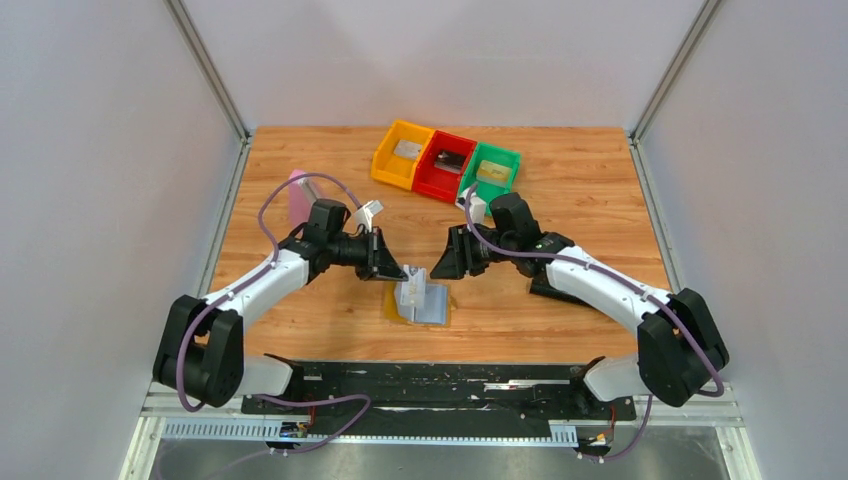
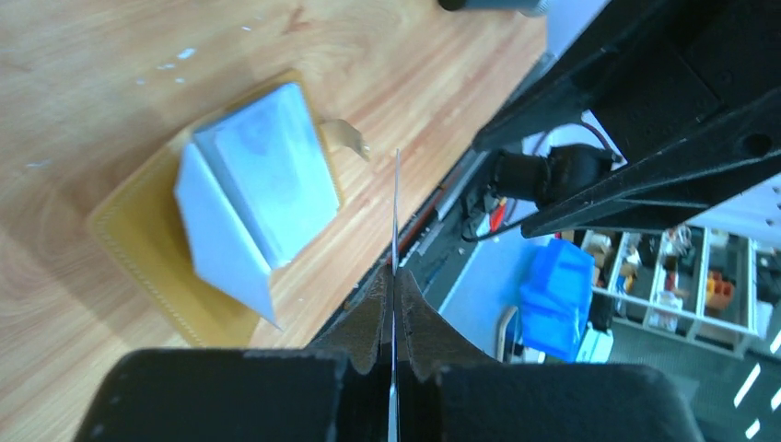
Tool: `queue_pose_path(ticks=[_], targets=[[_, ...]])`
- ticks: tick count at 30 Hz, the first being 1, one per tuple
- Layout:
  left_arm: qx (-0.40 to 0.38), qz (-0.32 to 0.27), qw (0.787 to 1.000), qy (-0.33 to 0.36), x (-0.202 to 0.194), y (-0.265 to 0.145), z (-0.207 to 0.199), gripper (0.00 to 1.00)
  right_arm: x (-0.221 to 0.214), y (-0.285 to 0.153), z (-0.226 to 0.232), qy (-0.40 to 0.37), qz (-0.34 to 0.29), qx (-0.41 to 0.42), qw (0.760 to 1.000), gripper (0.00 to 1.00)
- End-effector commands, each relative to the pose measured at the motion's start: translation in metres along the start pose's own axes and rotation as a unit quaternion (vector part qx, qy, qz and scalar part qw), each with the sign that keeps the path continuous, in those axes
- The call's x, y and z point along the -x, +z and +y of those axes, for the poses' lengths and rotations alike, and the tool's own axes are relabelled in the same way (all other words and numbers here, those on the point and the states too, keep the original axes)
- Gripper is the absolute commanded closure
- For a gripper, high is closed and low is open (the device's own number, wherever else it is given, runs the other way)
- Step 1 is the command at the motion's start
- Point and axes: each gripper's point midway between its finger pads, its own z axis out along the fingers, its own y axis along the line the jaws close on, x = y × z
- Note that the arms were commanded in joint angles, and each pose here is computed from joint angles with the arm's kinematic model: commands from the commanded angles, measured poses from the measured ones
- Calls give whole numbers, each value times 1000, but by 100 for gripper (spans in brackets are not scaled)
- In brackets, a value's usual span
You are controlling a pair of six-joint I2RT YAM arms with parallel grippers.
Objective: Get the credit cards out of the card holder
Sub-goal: Remove the credit card from the card holder.
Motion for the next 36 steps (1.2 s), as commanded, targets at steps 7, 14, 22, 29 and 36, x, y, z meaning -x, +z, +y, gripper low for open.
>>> queue_pose_path(ticks=[7,14,22,29,36], targets=[[-115,66,987,86,-21,4,-64,100,-4,-8,37,-78,75,119,987,47],[-141,82,981,101,-30,4,-78,100,-6,-7,38,-84,89,128,984,50],[-144,87,981,95,-32,6,-77,100,-5,-12,43,-91,85,134,983,67],[-122,68,986,95,-21,6,-78,76,2,-18,55,-66,60,144,986,100],[-105,-67,991,56,40,-29,-84,42,42,-24,49,-1,-39,68,997,100]])
